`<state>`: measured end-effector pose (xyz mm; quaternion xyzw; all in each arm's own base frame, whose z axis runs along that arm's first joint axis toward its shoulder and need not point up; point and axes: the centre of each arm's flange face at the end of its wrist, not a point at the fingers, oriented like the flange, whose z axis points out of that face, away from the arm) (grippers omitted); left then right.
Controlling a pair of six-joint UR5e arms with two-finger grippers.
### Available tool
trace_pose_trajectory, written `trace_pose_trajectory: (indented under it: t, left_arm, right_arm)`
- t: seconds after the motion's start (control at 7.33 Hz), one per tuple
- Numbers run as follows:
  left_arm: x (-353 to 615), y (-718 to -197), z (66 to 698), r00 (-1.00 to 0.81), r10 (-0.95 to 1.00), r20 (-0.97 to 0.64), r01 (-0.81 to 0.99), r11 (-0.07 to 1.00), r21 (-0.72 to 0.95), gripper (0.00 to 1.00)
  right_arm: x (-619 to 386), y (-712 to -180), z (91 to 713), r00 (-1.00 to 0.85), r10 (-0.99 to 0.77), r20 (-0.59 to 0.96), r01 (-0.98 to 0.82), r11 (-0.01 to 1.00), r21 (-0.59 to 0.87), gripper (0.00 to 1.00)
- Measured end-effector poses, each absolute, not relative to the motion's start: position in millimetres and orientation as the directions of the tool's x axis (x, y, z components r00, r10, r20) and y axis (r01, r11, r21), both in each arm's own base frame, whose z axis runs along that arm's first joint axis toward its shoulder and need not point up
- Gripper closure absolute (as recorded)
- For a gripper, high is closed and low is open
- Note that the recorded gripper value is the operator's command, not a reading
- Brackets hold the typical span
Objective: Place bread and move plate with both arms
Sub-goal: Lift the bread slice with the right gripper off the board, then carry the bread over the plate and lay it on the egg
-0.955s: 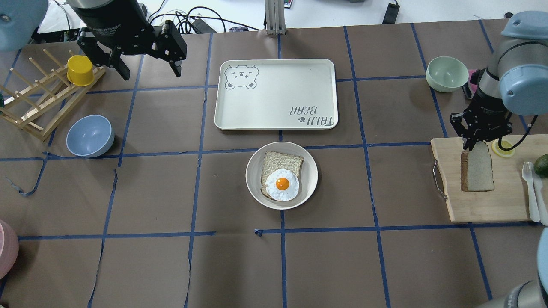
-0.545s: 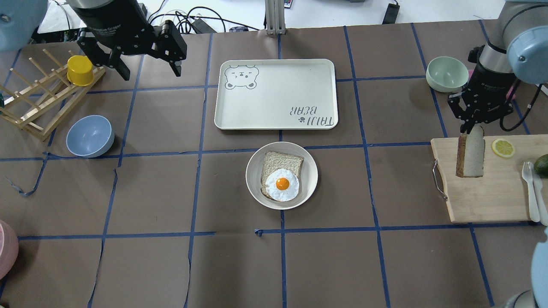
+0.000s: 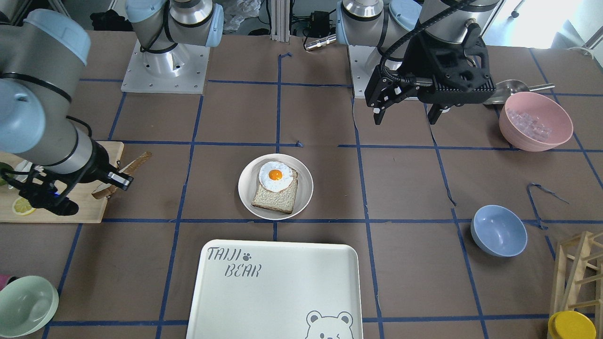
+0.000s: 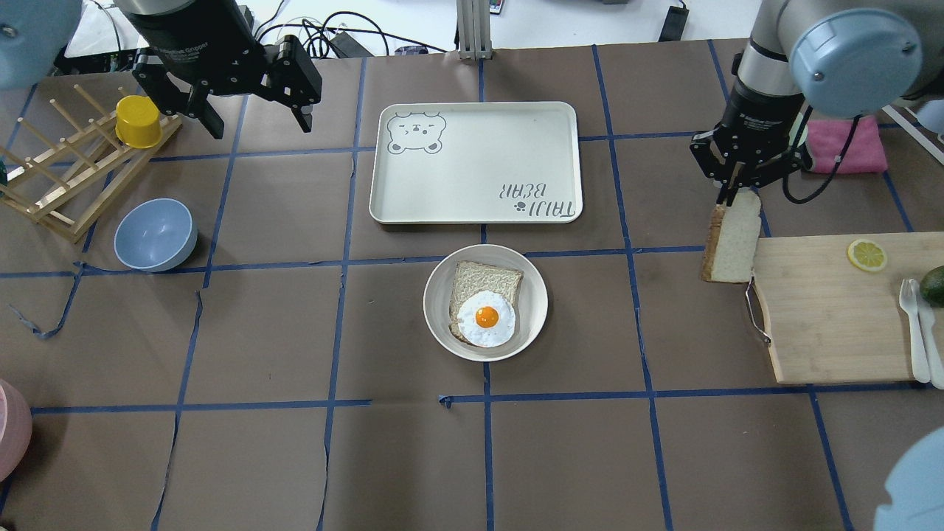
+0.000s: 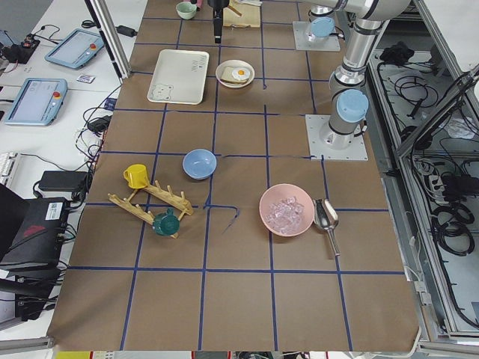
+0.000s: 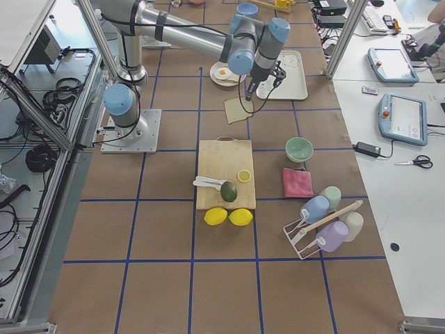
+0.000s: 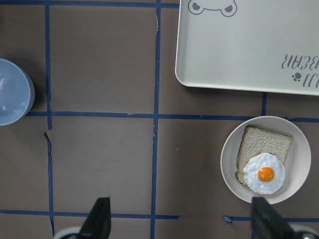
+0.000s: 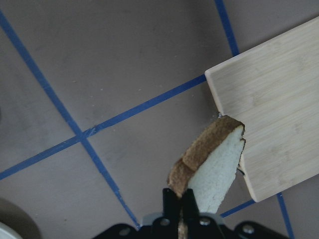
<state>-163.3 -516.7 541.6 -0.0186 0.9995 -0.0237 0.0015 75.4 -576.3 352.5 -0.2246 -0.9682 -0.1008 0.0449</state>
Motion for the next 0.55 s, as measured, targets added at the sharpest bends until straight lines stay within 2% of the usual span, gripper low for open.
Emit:
trace_pose_trajectory:
  t: [0.55]
  left_arm:
    - [-163.1,-515.5,542.1,-0.999,-0.037,-0.003,-0.037,0.998,-0.048,0.00]
  right_arm:
    - [220.6,-556.6,366.1,-0.826,0.561,0.044,0.559,0.810,0.177,1.00]
